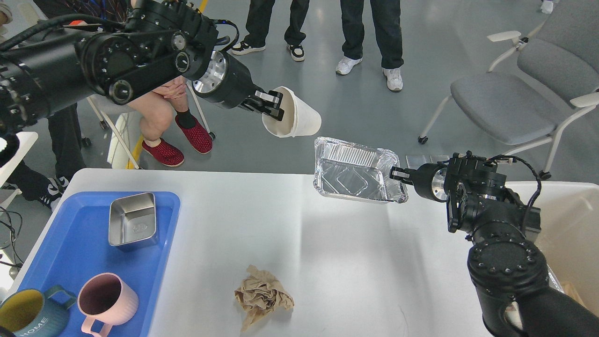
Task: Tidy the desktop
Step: 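Lift the paper cup with the left gripper toward the foil tray, then lower the paper cup into the foil tray held by the right gripper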
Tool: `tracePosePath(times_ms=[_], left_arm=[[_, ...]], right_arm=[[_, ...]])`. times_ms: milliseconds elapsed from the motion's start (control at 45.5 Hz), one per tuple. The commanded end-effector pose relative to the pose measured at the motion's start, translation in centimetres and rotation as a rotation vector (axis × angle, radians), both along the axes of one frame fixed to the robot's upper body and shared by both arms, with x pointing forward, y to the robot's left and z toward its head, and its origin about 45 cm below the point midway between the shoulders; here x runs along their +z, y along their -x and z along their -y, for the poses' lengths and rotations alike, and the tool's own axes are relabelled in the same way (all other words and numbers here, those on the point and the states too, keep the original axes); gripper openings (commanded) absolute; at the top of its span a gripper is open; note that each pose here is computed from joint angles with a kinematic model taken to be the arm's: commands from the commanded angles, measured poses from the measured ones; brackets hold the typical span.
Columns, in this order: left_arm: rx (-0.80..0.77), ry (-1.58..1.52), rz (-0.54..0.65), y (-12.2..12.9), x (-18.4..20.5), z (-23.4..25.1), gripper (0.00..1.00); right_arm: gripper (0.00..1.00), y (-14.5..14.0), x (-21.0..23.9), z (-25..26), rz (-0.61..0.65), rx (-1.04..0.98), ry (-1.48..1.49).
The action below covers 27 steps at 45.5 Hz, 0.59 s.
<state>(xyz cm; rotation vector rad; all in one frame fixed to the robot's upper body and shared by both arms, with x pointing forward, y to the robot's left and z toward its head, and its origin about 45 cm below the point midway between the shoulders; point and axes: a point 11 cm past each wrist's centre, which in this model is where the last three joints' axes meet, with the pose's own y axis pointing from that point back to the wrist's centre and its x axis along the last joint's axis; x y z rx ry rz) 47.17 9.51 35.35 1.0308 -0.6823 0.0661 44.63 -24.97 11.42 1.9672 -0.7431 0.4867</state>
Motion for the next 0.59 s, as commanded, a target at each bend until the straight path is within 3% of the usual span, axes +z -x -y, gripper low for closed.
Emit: tracePosePath(times_ms=[0,571], left_arm=[[-0.001,0.029,-0.004,-0.2,-0.8,2.4,0.04],[0.059,0.142,-0.014,0.2,-7.2,7.2,0.04]], right_arm=[[0.00,0.0,0.1,0.0,0.001,0.001,-0.001],[0.00,-0.2,0.2,-0.1,0.005,0.002,-0.003]])
